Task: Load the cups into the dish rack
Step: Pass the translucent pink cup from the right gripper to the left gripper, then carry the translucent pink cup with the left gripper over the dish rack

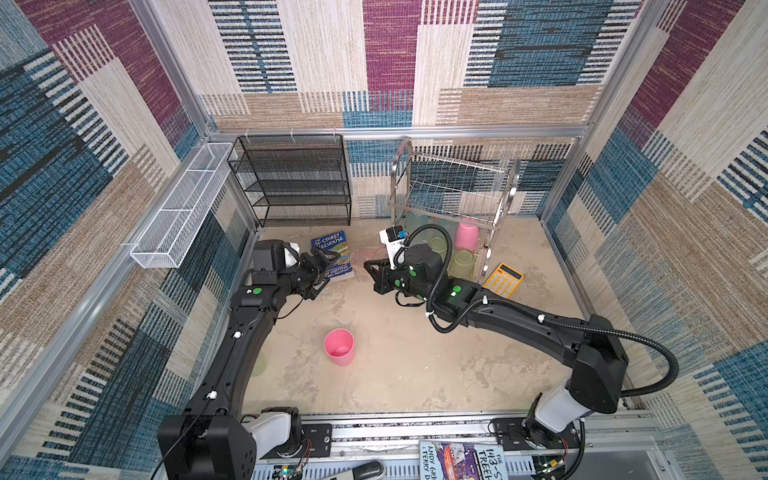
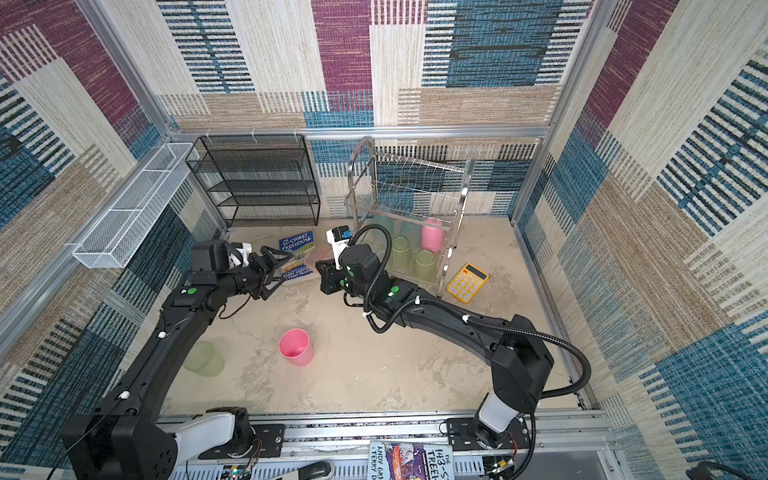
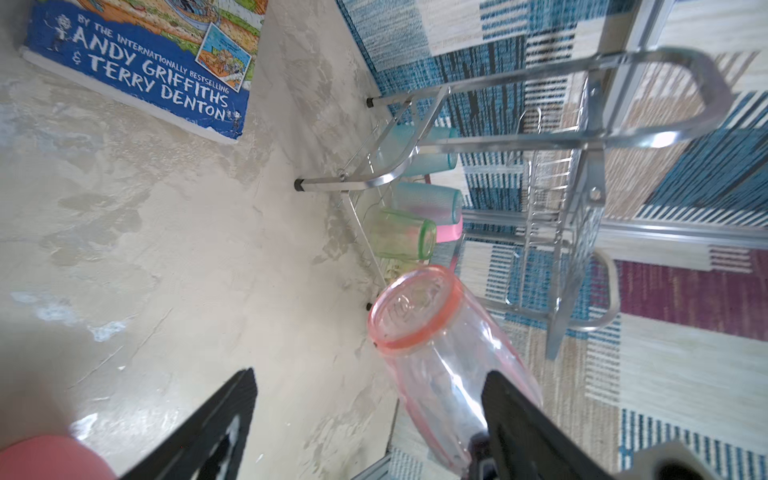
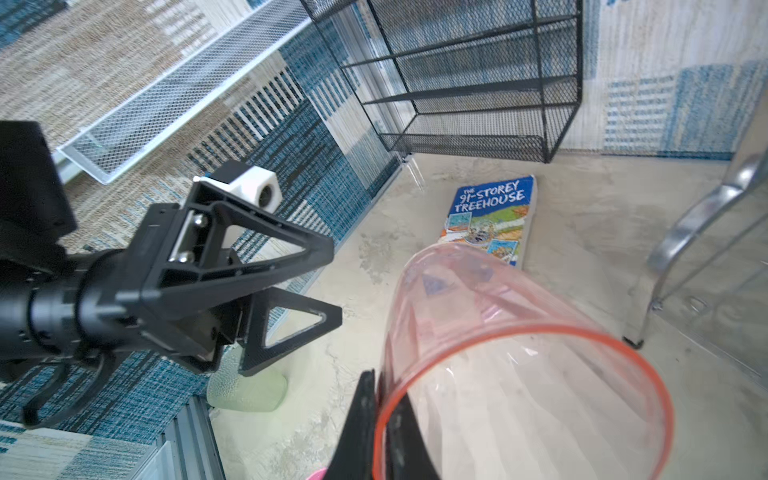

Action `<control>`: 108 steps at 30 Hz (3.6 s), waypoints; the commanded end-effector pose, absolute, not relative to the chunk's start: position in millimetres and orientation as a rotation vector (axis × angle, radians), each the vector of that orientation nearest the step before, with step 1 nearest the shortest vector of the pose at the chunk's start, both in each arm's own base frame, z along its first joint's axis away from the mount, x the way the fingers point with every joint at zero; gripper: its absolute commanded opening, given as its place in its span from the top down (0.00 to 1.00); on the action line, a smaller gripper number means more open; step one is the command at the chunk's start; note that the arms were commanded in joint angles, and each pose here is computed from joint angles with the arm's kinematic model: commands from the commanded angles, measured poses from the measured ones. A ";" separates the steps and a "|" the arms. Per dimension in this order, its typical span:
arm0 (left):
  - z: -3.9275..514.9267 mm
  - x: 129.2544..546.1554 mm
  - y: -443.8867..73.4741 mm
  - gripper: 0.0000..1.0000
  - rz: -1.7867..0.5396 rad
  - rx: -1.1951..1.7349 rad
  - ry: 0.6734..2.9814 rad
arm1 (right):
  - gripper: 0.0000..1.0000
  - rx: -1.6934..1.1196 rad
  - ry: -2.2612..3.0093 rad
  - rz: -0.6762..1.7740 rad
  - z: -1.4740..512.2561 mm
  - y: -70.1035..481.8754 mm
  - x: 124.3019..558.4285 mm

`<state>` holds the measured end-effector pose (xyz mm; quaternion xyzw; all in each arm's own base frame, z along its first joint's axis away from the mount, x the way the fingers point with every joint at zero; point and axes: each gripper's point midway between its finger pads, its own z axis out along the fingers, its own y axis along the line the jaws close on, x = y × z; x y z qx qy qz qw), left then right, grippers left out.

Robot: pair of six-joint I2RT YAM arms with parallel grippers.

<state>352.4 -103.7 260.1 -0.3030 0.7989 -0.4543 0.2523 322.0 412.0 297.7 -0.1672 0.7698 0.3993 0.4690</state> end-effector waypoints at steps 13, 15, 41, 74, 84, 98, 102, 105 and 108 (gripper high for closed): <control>282.8 383.8 -112.7 0.01 -1.633 -1.012 1.874 | 1.00 -0.523 1.564 1.215 349.6 443.0 309.4; 281.8 385.8 -111.7 0.01 -1.662 -1.039 1.837 | 1.00 -0.535 1.559 1.223 349.3 447.0 310.0; 285.1 392.7 -114.6 0.17 -1.757 -1.107 1.756 | 1.00 -0.612 1.607 1.275 331.0 480.3 318.5; 290.5 395.1 -106.8 0.37 -1.412 -0.780 1.879 | 0.45 -0.422 1.881 1.035 287.6 431.1 338.8; 293.8 393.9 -137.9 0.37 -1.078 -0.427 1.962 | 0.44 -0.071 2.222 0.848 205.5 329.5 345.4; 246.4 404.3 -201.9 0.38 -0.943 -0.230 2.053 | 0.45 0.115 2.221 0.899 197.6 282.3 340.8; 240.8 403.2 -214.1 0.38 -0.875 -0.167 2.058 | 0.45 0.142 2.231 0.865 194.3 270.7 336.8; 240.1 401.5 -225.3 0.39 -0.819 -0.103 2.053 | 0.45 0.165 2.237 0.835 191.4 259.3 332.1; 241.0 400.7 -236.8 0.39 -0.764 -0.036 2.038 | 0.44 0.197 2.250 0.763 186.7 241.6 326.9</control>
